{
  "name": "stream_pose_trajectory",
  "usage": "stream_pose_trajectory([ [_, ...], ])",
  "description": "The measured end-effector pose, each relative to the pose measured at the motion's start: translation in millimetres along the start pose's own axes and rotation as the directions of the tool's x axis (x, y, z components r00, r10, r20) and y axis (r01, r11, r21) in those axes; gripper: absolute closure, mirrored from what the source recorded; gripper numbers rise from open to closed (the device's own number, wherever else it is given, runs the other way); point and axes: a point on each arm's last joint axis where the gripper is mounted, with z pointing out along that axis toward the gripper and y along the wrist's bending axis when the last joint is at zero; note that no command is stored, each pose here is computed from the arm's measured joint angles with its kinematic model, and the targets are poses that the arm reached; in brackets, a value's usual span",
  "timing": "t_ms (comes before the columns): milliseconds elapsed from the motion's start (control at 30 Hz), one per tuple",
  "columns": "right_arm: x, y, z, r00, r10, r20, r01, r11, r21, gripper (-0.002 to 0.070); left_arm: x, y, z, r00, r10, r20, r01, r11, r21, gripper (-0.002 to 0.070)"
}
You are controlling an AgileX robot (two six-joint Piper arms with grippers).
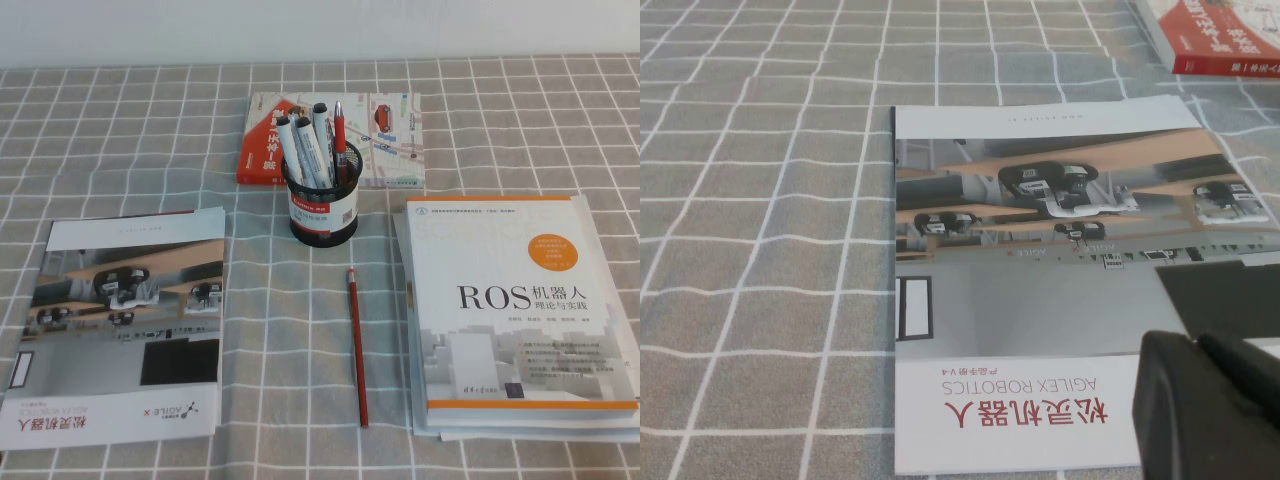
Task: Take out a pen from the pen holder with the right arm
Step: 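Take a marker out of the pen holder and lay it on the table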
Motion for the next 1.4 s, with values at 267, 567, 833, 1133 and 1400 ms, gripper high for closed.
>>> stream_pose_trajectory([
  [267, 0, 1, 0, 1.000, 0.021, 0.003, -0.021, 1.000, -0.008, 0.0689, 0, 0.0, 0, 1.000, 0.000, 0.000, 0.000, 1.000, 0.000, 0.0678],
  [567, -5, 2, 0, 0.995, 0.088, 0.050, -0.087, 0.996, -0.026, 0.0689, 0, 0.0, 0, 1.000, 0.000, 0.000, 0.000, 1.000, 0.000, 0.0678],
  [833, -11, 3, -1, 0.971, 0.210, 0.114, -0.204, 0.977, -0.061, 0.0689, 0, 0.0, 0, 1.000, 0.000, 0.000, 0.000, 1.000, 0.000, 0.0678],
  [1133, -26, 1, -4, 0.827, 0.510, 0.237, -0.487, 0.860, -0.152, 0.0689, 0, 0.0, 0, 1.000, 0.000, 0.000, 0.000, 1.000, 0.000, 0.0678],
  [1400, -28, 0, -4, 0.746, 0.621, 0.241, -0.590, 0.784, -0.193, 0.0689, 0, 0.0, 0, 1.000, 0.000, 0.000, 0.000, 1.000, 0.000, 0.0678],
])
